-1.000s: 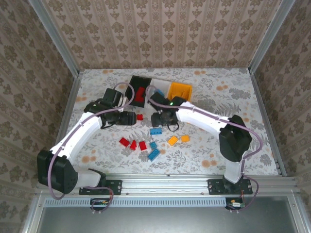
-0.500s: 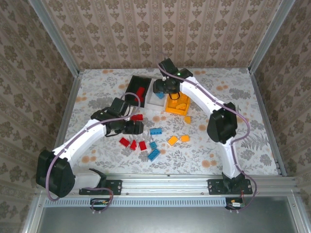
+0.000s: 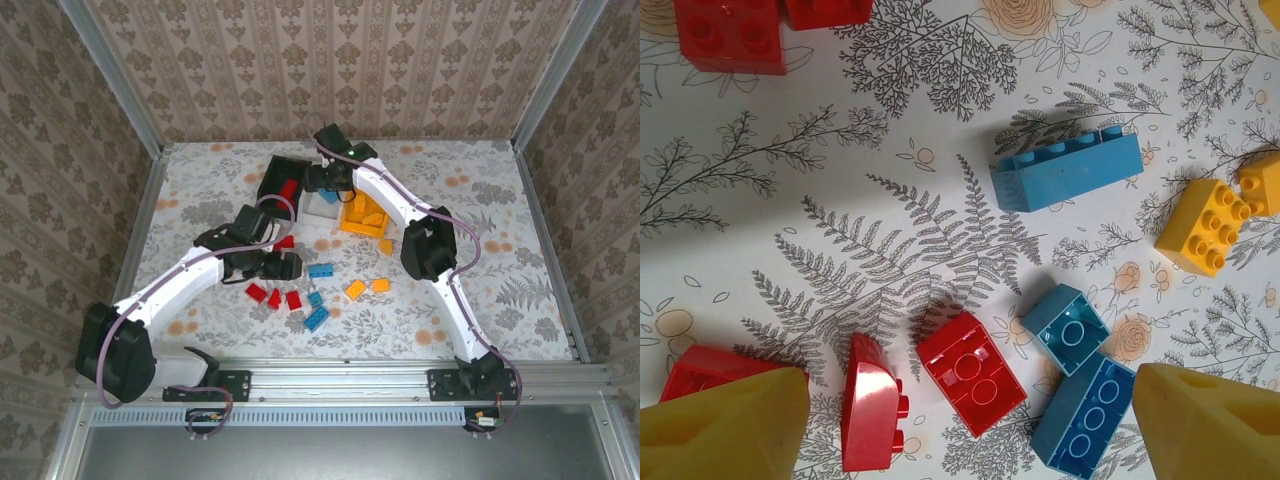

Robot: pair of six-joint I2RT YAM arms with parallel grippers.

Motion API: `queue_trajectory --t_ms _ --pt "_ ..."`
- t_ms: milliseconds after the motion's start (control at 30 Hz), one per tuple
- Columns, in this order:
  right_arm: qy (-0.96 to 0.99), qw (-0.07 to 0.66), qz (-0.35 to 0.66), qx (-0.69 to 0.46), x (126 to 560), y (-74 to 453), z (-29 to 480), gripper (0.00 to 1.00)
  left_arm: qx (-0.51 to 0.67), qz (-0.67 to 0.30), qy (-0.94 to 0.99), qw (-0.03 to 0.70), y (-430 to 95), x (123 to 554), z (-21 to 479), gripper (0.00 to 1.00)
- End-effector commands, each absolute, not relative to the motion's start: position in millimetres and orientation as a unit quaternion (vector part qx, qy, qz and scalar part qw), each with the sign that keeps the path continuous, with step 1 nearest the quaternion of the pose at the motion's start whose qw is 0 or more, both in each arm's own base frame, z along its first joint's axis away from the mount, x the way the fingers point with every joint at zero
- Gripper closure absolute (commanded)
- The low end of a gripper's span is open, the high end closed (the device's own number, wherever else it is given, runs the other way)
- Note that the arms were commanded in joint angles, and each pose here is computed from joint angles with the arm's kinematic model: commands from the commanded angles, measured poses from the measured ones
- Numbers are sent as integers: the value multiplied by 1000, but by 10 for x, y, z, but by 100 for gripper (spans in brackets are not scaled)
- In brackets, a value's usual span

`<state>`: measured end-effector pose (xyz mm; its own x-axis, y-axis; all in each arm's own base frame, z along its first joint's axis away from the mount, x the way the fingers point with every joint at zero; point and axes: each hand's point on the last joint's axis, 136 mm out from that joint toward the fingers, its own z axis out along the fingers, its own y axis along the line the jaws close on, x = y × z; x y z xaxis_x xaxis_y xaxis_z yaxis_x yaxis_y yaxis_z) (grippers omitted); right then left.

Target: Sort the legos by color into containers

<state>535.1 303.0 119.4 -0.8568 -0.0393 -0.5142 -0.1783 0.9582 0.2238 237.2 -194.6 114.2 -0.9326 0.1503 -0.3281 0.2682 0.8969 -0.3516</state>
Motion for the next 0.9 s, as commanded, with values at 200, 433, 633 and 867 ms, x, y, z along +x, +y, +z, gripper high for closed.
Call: queue_trajectory --t_ms 200,433,633,867 --pt "944 284 155 -60 5341 2985 1644 14 110 -210 962 134 -2061 2379 1080 14" --pt "957 266 115 -30 4855 2479 1894 14 138 -208 960 129 -2294 2379 1023 10" --pt "967 235 100 4 4080 1938 1663 16 162 -203 958 120 -2529 2425 941 8" --pt "981 167 94 16 3266 1627 1100 17 177 -173 963 104 -2729 2555 797 9"
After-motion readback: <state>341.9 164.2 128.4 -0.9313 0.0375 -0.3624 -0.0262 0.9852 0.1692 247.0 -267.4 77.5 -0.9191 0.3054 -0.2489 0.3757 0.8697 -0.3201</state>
